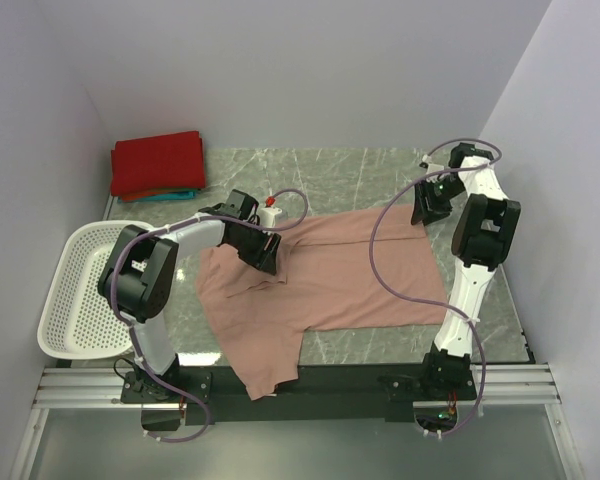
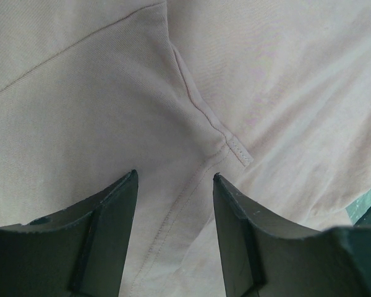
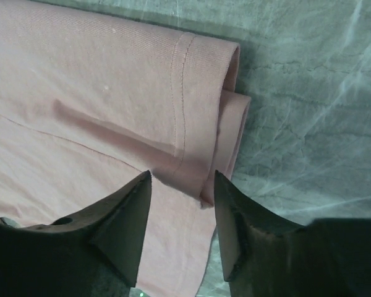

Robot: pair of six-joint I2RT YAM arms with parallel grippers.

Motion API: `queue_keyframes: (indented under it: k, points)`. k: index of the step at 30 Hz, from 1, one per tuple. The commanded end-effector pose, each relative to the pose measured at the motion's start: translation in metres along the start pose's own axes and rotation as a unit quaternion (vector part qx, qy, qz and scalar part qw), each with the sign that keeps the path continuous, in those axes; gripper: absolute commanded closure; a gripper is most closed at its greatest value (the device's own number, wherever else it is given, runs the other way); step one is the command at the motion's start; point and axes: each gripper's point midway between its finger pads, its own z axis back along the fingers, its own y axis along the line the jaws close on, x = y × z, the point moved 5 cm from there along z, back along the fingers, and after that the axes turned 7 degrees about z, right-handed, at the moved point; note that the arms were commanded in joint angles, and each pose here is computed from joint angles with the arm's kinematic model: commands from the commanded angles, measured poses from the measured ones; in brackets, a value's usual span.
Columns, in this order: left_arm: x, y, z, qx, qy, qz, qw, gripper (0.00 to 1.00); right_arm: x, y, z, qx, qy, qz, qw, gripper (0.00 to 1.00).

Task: Fold and stack the t-shirts
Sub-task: Fold the tshirt

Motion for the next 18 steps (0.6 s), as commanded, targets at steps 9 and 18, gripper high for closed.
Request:
queue_keyframes:
  k: [9, 18]
  points:
    - [0.002, -0.002, 0.008, 0.009, -0.006, -0.005, 1.0, 0.44, -0.005, 0.005, 0.016, 0.009, -0.008, -0.002, 1.0, 0.8]
    - [-0.006, -0.012, 0.026, -0.004, -0.025, -0.018, 1.0, 0.58, -0.031, -0.001, 0.011, -0.003, 0.03, -0.002, 1.0, 1.0]
